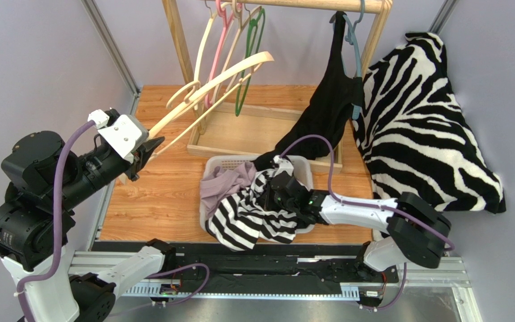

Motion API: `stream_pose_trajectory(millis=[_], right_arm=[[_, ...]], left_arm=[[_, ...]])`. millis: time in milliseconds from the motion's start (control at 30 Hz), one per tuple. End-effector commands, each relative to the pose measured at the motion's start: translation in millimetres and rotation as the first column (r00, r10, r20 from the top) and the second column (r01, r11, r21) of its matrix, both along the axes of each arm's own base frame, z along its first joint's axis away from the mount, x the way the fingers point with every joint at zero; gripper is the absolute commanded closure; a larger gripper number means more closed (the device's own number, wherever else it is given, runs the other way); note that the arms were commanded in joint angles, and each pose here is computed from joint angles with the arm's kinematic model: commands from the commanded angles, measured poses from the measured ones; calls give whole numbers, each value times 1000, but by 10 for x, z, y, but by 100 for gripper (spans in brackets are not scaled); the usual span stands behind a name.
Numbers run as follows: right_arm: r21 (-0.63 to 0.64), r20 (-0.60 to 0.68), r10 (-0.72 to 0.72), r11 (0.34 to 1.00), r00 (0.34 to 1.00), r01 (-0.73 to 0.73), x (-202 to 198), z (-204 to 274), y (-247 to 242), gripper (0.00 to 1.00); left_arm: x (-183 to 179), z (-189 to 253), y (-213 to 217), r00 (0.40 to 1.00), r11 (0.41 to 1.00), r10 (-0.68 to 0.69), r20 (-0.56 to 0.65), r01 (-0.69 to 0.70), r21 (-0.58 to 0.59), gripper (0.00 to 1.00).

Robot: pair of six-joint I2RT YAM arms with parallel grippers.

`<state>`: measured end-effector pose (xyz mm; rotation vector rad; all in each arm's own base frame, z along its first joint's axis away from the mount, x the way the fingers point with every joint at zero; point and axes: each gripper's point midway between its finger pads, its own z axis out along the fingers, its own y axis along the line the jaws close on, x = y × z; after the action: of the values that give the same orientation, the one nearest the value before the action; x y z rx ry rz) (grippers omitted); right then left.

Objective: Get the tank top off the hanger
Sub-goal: Place the tank top in the bin, then place the hanger at the clothesline.

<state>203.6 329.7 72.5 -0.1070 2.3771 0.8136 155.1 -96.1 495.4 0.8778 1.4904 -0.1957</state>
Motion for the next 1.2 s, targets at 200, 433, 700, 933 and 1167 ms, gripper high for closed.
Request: stream_pose_trajectory(millis=[200,433,700,933,1167], right_arm=[[-426,282,119,905,952,13,100,468,-460,57],[-339,566,146,938,811,68,297,1840,-536,50],[-262,736,281,957,616,-124,-63,3106,-693,44],[-249,803,417,884,425,-396,-742,3752,-937,40],[-314,782,493,840,381,-443,-846,3720,-980,30]], left_arm=[[27,-146,-225,992,995,-102,-72,100,-29,100],[191,-450,-303,983,995,-104,-155,104,-7,100],[144,-532,-392,965,983,-174,-197,181,20,100],[-294,-912,-644,809,854,-470,-352,519,51,100],[-630,-1024,-692,674,752,-592,-442,659,-3,100]])
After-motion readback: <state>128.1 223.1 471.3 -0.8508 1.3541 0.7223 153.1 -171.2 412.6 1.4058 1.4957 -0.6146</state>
